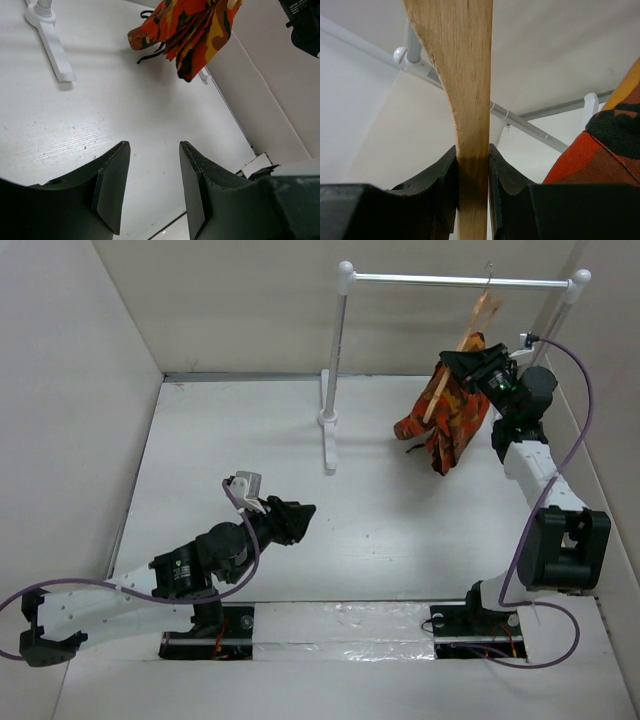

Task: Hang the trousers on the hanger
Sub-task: Place the hanger at the clothesline, then reset both arms

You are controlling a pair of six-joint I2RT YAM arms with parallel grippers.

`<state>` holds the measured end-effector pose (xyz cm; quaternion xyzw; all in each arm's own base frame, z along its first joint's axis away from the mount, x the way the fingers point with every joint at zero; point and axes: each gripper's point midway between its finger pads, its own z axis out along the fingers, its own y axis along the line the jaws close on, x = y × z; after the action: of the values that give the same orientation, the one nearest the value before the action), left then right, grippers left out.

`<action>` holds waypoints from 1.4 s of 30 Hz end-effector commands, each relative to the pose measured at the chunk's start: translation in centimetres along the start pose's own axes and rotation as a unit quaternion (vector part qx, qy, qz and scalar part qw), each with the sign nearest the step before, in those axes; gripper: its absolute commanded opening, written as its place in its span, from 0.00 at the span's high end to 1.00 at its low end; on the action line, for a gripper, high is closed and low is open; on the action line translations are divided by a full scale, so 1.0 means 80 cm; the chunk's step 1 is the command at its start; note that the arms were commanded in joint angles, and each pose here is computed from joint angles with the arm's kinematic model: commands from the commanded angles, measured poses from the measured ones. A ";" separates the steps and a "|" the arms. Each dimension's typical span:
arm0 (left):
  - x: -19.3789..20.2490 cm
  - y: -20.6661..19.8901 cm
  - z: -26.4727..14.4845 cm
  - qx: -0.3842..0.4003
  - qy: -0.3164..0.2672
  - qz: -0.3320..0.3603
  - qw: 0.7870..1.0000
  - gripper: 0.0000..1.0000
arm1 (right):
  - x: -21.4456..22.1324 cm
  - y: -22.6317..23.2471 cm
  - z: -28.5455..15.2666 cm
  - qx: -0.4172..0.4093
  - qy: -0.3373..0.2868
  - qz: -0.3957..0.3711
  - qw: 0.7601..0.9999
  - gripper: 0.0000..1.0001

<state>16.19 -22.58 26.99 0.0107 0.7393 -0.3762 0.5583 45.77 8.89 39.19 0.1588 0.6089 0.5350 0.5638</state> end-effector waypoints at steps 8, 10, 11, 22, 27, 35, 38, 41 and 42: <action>0.004 -0.007 0.003 0.007 0.004 -0.015 1.000 0.59 | -0.066 0.069 0.004 -0.111 -0.065 -0.082 0.988 1.00; 0.005 -0.006 0.004 0.005 0.004 -0.012 1.000 0.59 | -0.064 0.061 0.008 -0.107 -0.059 -0.078 0.989 1.00; 0.005 -0.007 0.004 0.004 0.004 -0.013 1.000 0.58 | -0.063 0.058 0.009 -0.103 -0.058 -0.077 0.990 1.00; 0.010 -0.004 0.013 -0.011 0.006 -0.006 1.000 0.57 | -0.054 0.015 -0.004 -0.085 -0.044 -0.084 0.992 0.70; -0.004 0.003 0.010 -0.033 -0.009 -0.005 0.999 0.44 | -0.055 0.020 -0.022 -0.073 -0.043 -0.122 0.989 0.15; -0.025 0.011 0.005 -0.064 -0.025 -0.011 0.998 0.35 | -0.056 0.014 -0.080 0.031 -0.052 -0.229 0.972 0.00; -0.030 0.015 0.002 -0.072 -0.030 -0.011 0.997 0.34 | -0.047 0.024 -0.110 0.044 -0.057 -0.274 0.959 0.00; -0.041 0.018 -0.003 -0.081 -0.039 -0.013 0.996 0.34 | -0.024 0.025 -0.142 0.048 -0.053 -0.306 0.949 0.00; -0.044 0.025 -0.006 -0.092 -0.042 -0.013 0.995 0.34 | -0.013 0.020 -0.150 0.053 -0.042 -0.316 0.947 0.00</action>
<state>17.69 -21.00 26.29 -0.0313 0.7622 -0.3098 0.5676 36.89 2.96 39.37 0.0581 0.6249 0.3374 0.7017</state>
